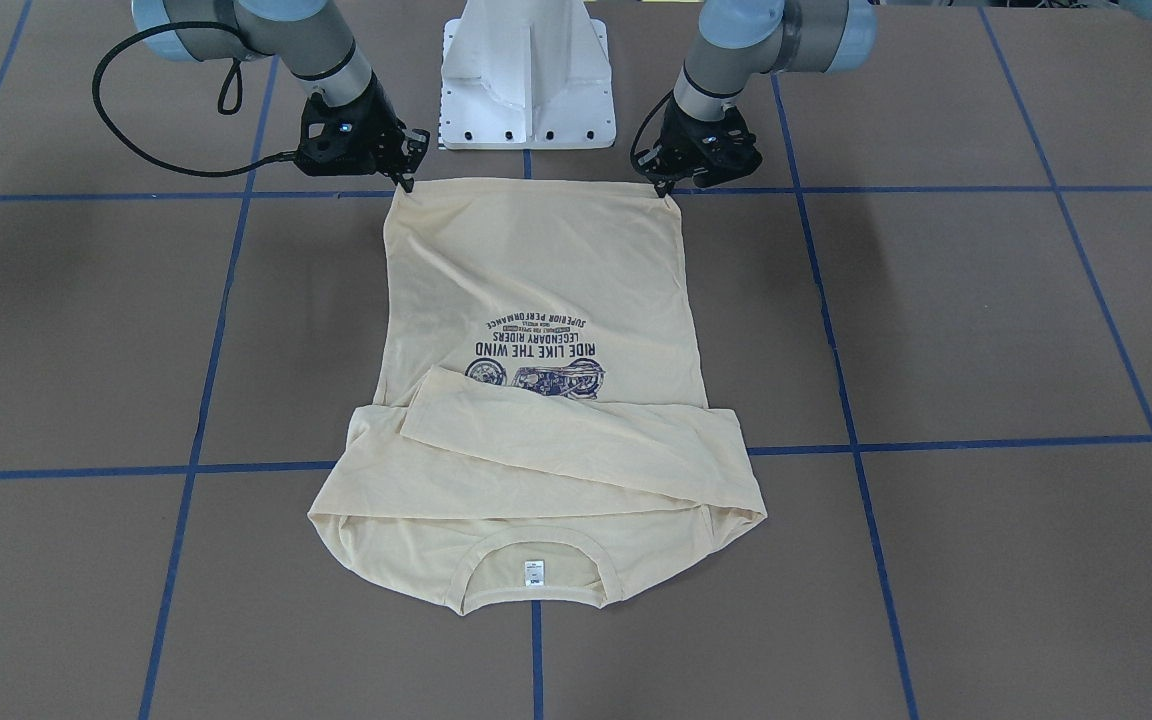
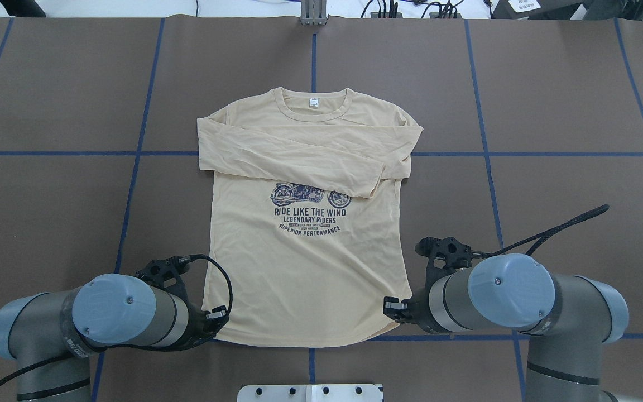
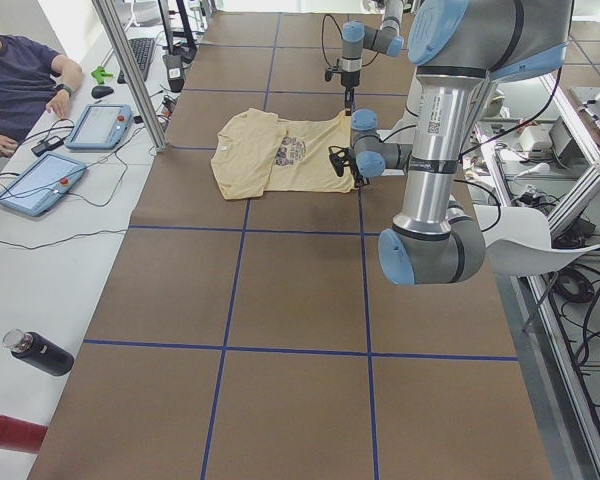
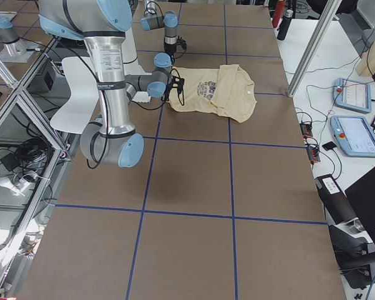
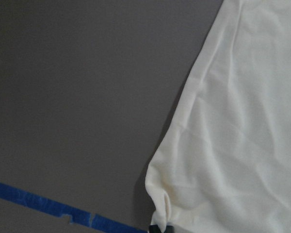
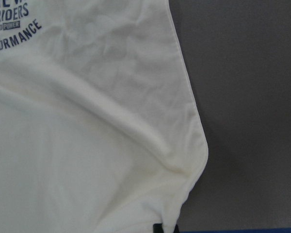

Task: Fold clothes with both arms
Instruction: 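Grasp both hem corners with the left and right grippers, then lift the hem with both grippers and fold it toward the collar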

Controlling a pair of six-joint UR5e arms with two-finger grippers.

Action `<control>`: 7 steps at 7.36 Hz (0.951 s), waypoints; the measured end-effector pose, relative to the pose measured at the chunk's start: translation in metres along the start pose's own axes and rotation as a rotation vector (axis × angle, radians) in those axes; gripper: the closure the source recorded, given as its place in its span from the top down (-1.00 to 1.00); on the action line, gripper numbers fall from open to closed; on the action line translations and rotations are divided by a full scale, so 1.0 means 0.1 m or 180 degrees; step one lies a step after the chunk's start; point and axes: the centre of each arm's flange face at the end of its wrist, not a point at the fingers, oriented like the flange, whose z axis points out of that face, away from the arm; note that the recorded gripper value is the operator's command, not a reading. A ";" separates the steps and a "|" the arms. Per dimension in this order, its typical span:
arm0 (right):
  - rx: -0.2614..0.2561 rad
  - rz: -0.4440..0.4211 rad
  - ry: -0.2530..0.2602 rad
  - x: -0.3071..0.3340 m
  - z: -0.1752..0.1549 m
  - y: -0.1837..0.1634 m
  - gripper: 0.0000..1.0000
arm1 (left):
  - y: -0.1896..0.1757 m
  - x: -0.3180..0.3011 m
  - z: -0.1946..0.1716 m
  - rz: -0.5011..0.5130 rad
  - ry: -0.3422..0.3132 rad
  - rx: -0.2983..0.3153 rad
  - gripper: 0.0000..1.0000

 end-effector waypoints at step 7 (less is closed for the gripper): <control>-0.0694 0.0042 -0.0020 0.34 -0.44 0.21 -1.00 | 0.55 -0.25 -0.30 0.0218 -0.0018 -0.0270 -1.00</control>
